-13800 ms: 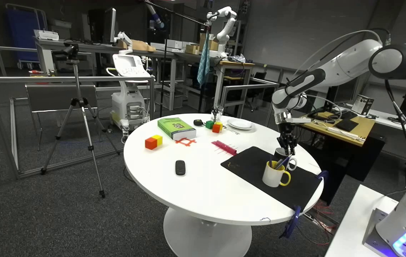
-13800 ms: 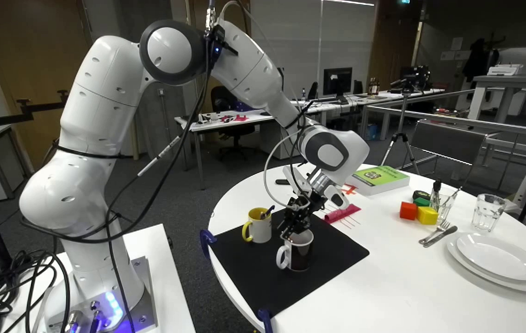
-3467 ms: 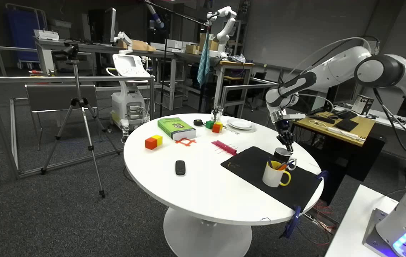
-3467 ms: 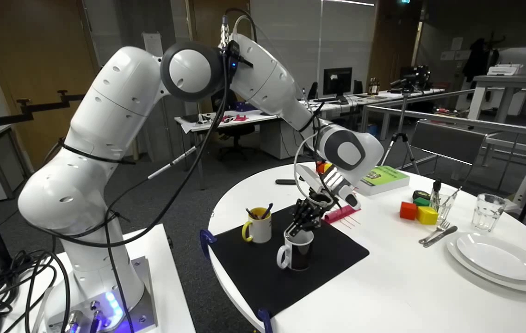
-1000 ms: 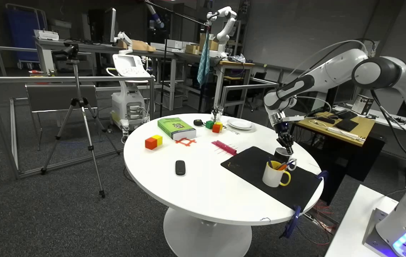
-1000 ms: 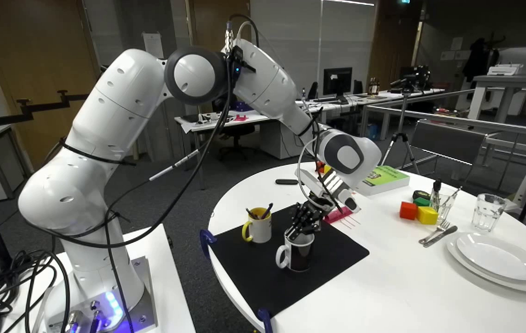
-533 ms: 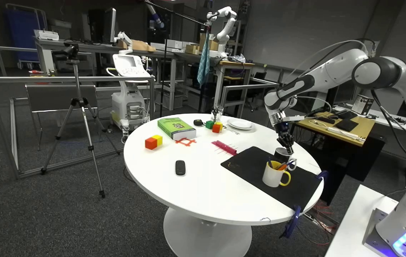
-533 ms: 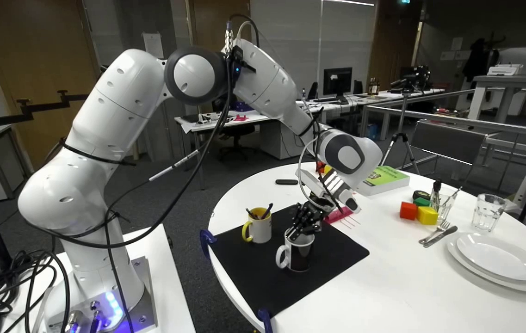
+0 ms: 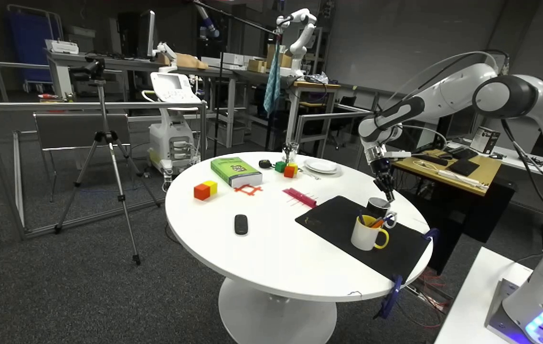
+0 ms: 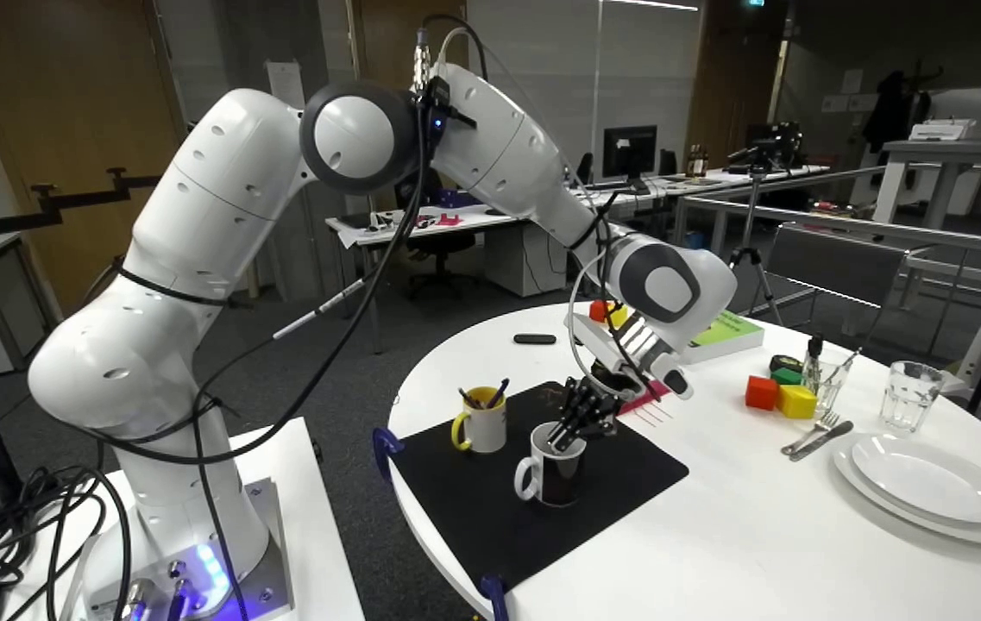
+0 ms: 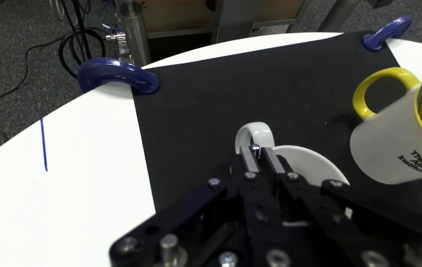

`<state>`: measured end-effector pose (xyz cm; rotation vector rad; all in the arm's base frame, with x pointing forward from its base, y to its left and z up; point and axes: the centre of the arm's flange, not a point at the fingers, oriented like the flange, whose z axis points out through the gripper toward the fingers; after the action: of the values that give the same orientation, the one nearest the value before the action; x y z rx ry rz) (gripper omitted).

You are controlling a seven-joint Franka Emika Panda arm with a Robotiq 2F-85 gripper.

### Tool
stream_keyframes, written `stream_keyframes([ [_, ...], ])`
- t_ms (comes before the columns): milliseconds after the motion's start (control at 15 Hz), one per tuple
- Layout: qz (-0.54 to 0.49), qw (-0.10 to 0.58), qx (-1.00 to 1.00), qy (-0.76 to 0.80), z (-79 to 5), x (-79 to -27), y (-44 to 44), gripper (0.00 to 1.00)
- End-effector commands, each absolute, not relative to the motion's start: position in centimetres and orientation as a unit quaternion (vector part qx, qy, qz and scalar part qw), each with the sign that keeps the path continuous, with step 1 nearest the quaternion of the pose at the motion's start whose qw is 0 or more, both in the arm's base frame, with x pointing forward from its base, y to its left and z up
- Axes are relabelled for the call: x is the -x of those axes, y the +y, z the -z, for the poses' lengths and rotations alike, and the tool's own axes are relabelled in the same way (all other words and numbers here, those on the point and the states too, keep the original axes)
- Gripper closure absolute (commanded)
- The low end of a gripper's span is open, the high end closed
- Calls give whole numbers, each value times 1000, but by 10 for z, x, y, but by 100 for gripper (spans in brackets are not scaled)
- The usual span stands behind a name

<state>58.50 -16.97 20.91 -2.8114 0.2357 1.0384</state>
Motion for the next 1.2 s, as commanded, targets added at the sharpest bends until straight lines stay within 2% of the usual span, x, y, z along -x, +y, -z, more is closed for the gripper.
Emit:
stream_keyframes([
  [0, -327, 104, 935, 85, -235, -582, -181, 98],
  [533, -290, 166, 938, 91, -285, -583, -182, 98],
  [1133, -333, 194, 923, -6, -394, -551, -148, 98],
])
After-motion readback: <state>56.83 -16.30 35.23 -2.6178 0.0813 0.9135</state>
